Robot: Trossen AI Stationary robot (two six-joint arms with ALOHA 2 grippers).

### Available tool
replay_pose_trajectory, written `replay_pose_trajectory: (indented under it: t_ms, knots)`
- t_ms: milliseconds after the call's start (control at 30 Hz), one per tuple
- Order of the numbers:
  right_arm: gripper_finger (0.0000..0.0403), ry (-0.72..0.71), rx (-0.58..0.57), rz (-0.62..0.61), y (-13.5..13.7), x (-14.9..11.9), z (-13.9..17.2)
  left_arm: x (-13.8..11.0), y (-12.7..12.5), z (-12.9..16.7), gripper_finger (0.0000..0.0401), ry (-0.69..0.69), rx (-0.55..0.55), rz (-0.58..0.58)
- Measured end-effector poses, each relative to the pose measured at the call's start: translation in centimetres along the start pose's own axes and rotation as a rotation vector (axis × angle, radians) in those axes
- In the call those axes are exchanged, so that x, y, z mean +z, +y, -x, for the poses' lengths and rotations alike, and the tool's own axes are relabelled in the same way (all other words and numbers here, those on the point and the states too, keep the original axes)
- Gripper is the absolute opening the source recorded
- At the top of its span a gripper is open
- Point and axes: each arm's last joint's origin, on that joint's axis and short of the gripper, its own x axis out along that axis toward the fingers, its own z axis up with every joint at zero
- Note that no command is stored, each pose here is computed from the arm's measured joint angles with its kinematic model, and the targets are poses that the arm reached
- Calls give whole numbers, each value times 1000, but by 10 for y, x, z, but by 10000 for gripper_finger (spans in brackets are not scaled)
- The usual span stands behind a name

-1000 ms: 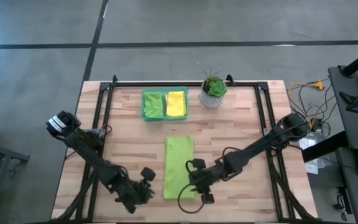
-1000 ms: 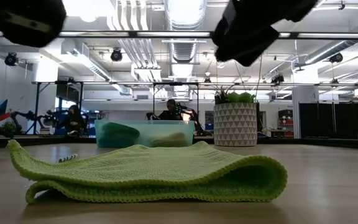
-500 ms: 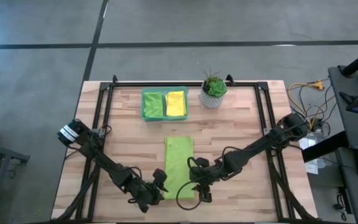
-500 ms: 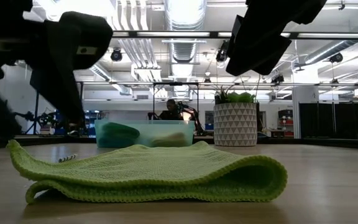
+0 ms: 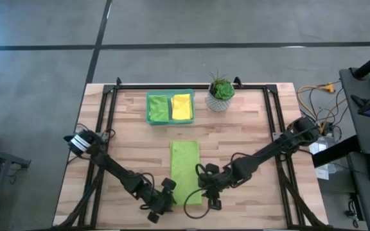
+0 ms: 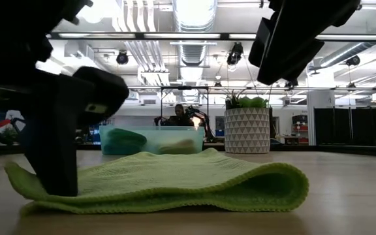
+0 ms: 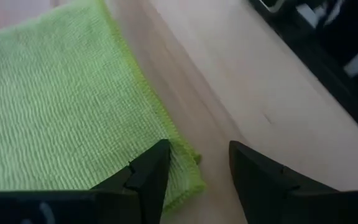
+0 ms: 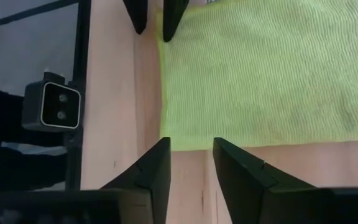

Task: Fold microfiber towels
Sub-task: Fold the light green microfiber towel

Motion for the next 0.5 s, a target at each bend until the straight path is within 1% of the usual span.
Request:
replay_pose_trajectory:
  t_ms: [167, 267, 367, 500]
  knots:
    - [111, 1, 4, 0, 0, 0, 2, -10, 0, -12, 155, 42, 24, 144]
    - [107, 4, 2, 0, 0, 0, 4, -16, 1, -18, 141, 68, 44, 193]
    - [103, -1, 6, -2, 1, 1, 9, -21, 1, -25, 107, 96, 54, 212]
    - [98, -15, 18, 5, 3, 2, 16, -23, 1, -30, 39, 136, 73, 232]
